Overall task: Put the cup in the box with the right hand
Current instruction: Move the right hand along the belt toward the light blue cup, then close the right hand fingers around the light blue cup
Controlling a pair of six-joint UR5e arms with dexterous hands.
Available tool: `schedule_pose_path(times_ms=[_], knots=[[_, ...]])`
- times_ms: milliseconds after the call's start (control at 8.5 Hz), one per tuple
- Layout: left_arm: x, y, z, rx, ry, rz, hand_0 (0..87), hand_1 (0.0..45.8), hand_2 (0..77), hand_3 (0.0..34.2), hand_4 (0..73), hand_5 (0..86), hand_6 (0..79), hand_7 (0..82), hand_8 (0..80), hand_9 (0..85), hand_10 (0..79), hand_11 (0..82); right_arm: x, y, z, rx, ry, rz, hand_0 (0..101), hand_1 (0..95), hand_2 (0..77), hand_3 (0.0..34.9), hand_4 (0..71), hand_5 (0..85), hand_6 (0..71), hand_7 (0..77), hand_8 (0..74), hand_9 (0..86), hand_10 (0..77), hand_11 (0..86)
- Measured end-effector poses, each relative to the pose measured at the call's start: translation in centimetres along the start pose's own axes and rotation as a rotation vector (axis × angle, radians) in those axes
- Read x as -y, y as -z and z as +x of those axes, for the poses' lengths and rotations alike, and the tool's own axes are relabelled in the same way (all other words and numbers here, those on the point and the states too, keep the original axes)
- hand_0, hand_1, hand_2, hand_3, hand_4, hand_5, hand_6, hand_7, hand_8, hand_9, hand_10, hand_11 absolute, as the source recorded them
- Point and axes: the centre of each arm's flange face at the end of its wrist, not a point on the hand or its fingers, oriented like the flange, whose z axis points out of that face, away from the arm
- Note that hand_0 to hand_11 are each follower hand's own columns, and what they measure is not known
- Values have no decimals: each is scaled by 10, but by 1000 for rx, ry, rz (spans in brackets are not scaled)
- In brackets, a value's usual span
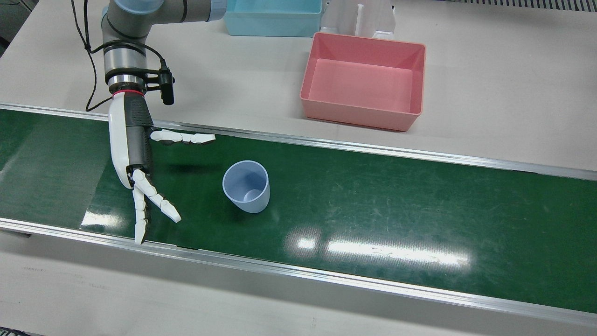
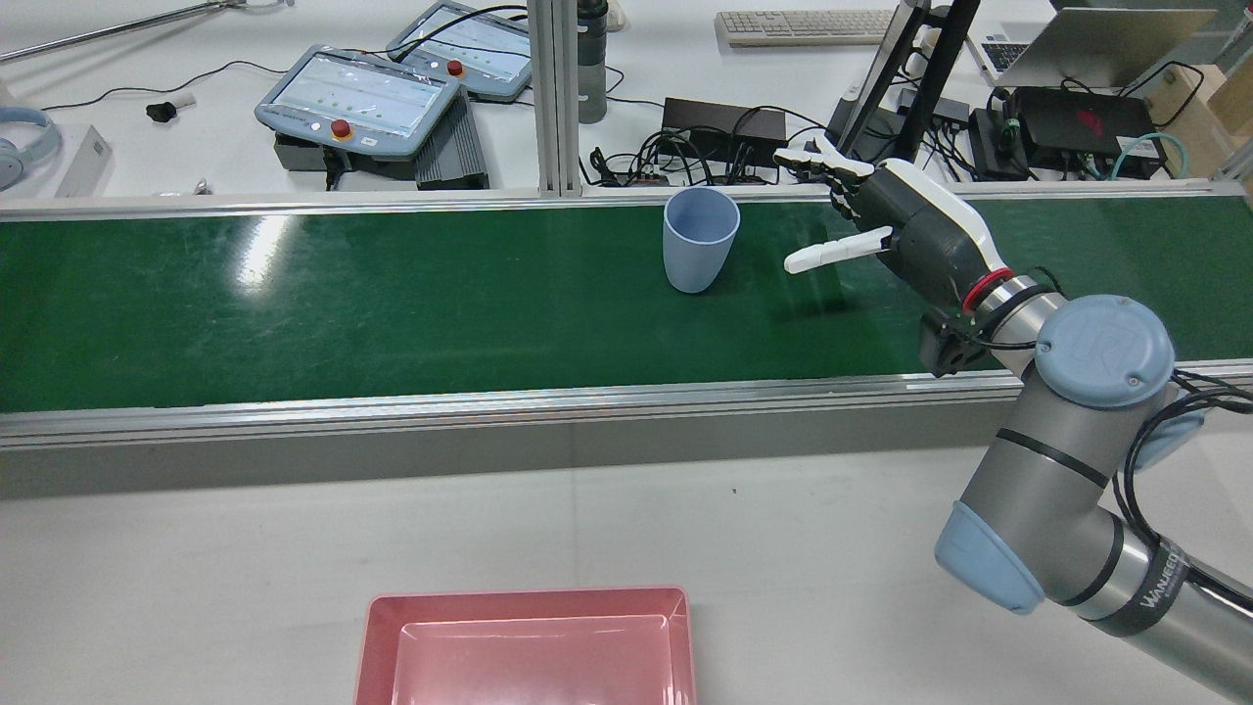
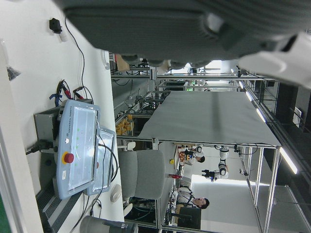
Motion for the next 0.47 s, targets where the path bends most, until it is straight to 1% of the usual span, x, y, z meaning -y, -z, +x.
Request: schedule_pose_path(times_ms=[118,235,353,471], knots=[[0,0,0,0,0,0,0,5,5,0,0,0,0,0,0,0,0,0,-1,0,1,2,4,0,580,284,16,104,5,76,5,16,5,5,5,11],[0,0,0,0,0,0,0,5,5,0,0,0,0,0,0,0,0,0,-2,0,4,0,4,-1,580,284,16,104,5,76,5,16,5,5,5,11],[0,0,0,0,0,0,0,5,5,0,0,0,0,0,0,0,0,0,-4,0,8,-6,5,-2,587,224,71,104,5,76,5,16,5,5,5,11],[0,0,0,0,0,0,0,5,5,0,0,0,0,0,0,0,0,0,-4,1,11,-10,5,-3,588,284,22,104,5,76,5,16,5,5,5,11]])
